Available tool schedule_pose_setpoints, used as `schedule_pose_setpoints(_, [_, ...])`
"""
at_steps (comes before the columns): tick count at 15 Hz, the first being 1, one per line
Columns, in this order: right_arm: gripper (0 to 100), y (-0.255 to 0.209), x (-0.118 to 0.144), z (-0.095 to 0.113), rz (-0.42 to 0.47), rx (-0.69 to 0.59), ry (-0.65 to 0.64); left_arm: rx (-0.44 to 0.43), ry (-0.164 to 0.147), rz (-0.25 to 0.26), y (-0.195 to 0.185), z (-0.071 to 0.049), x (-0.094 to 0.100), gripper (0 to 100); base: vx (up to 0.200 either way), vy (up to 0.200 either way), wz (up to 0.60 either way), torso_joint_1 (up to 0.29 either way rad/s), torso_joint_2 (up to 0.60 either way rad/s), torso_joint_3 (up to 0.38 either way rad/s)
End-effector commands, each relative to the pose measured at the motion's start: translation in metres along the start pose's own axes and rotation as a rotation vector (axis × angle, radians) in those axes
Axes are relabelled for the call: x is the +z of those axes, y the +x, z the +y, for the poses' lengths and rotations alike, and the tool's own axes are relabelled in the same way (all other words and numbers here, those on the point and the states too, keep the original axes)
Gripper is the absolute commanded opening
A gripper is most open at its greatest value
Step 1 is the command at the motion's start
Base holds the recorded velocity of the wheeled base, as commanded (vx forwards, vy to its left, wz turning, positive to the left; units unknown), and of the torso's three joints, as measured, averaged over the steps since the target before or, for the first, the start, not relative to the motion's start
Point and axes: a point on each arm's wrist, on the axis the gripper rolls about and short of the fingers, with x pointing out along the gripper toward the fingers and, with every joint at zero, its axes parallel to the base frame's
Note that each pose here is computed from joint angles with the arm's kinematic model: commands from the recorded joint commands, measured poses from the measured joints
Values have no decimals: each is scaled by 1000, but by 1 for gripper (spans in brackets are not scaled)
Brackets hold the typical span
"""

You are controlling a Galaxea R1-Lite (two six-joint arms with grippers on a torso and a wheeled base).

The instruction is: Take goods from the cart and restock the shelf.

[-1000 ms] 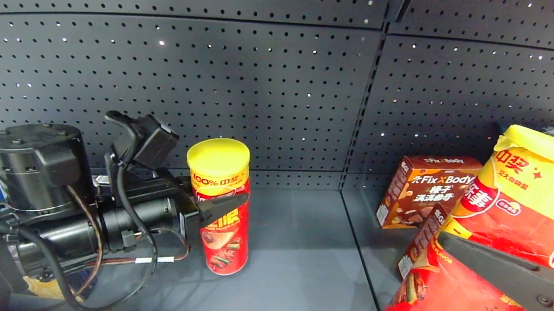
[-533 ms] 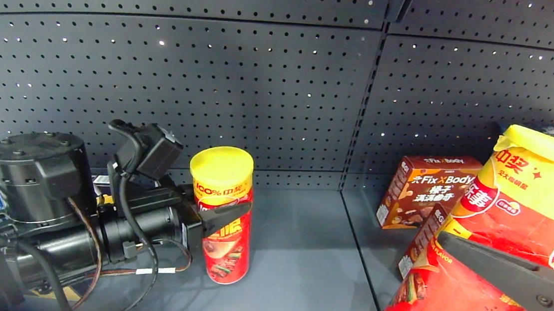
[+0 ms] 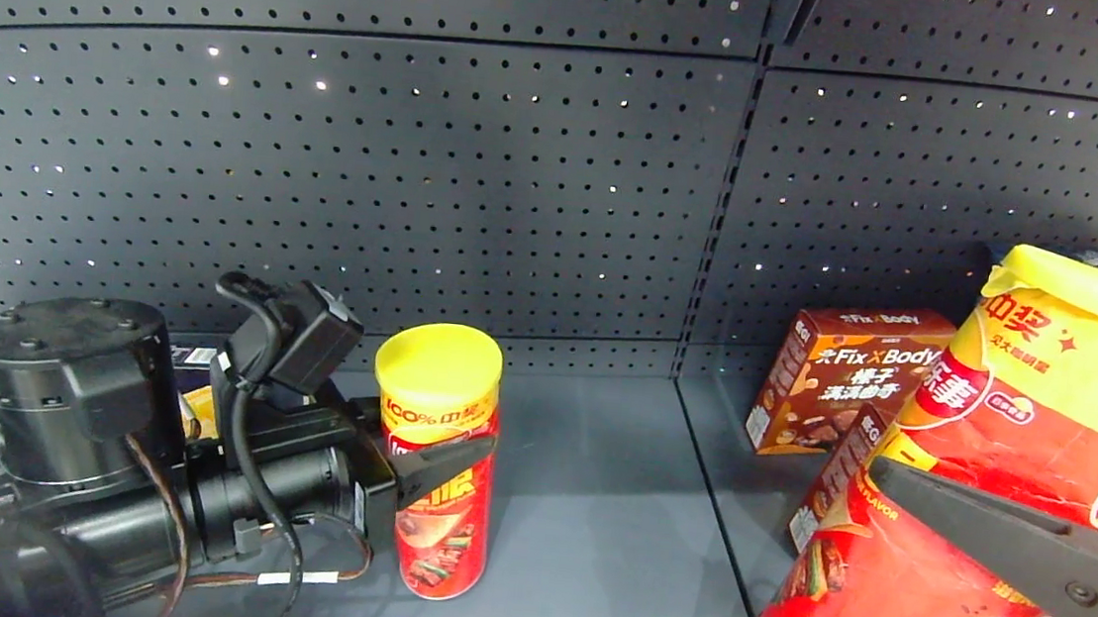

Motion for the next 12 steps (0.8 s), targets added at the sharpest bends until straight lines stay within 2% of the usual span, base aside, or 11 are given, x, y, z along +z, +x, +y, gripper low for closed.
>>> schedule_pose_setpoints(1, [0, 0, 0, 0, -1, -1, 1, -3, -1, 3, -2, -1, -1, 0, 0, 0, 0, 0, 0, 0])
schedule_pose_setpoints(7, [0, 0, 0, 0, 1, -1, 1, -9, -1, 5, -1, -3, -2, 0, 0, 0, 0, 0, 0, 0])
schedule_pose_setpoints(12, [0, 0, 0, 0, -1, -1, 1, -8, -8, 29, 3, -1, -7, 0, 0, 0, 0, 0, 0, 0])
